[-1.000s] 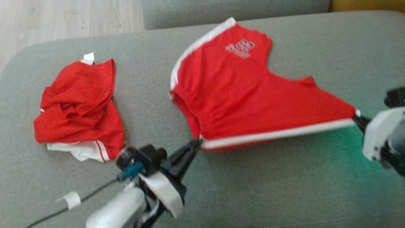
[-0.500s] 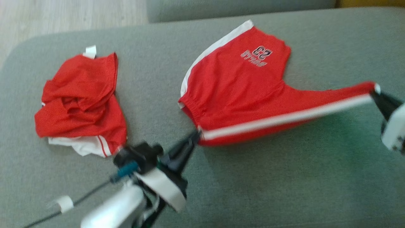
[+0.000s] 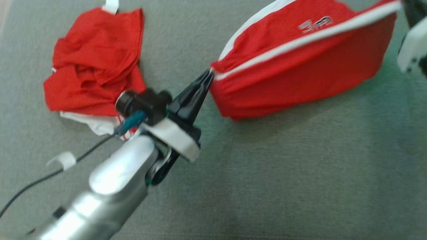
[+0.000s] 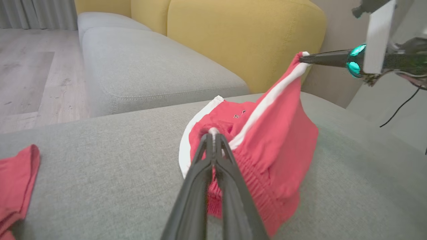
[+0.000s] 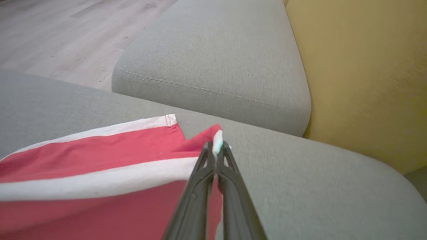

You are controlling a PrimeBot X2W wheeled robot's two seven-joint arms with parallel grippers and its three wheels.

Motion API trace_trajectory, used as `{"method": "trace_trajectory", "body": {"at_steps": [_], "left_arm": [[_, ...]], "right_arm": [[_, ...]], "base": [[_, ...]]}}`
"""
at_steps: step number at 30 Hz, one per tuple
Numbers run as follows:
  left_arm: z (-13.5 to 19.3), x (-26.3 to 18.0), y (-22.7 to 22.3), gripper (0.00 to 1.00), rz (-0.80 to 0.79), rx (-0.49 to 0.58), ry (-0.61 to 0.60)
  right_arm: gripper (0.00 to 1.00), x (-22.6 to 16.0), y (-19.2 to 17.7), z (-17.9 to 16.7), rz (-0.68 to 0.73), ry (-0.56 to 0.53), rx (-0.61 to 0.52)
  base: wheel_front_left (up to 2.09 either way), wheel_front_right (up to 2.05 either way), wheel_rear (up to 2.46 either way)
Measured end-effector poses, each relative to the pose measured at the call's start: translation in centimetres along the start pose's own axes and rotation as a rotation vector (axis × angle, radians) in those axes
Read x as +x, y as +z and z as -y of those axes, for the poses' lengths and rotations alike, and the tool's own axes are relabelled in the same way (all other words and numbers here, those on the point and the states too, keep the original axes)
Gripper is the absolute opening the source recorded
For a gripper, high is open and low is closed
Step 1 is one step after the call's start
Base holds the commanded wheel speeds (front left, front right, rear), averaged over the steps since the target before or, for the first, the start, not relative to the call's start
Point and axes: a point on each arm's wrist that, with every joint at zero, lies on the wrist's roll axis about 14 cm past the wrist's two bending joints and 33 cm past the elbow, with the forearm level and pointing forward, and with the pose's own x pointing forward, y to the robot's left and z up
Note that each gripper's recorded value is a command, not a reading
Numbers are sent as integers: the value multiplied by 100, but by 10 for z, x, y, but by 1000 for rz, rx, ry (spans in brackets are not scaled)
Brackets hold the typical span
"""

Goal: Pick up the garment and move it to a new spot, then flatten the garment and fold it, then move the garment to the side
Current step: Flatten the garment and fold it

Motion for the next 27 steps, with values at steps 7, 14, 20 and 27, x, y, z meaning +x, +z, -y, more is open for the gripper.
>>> {"method": "trace_trajectory", "body": {"at_steps": [7,14,20,27], "left_arm": [[-29,15,-11,0,-21,-3,52],[-52,27,-25,0,-38,-10,91],[-62,32,-36,0,-55,-14,104],[-75,30,-45,100,-80,0,152]], "right_arm": [[0,63,-3,-13,-30,4,-57],[0,110,-15,-35,-45,42,-73],[0,133,-24,-42,-59,51,-76],[100,142,-20,-34,-25,26,-51]], "base": [[0,0,0],[0,0,0],[0,0,0],[0,0,0]]}}
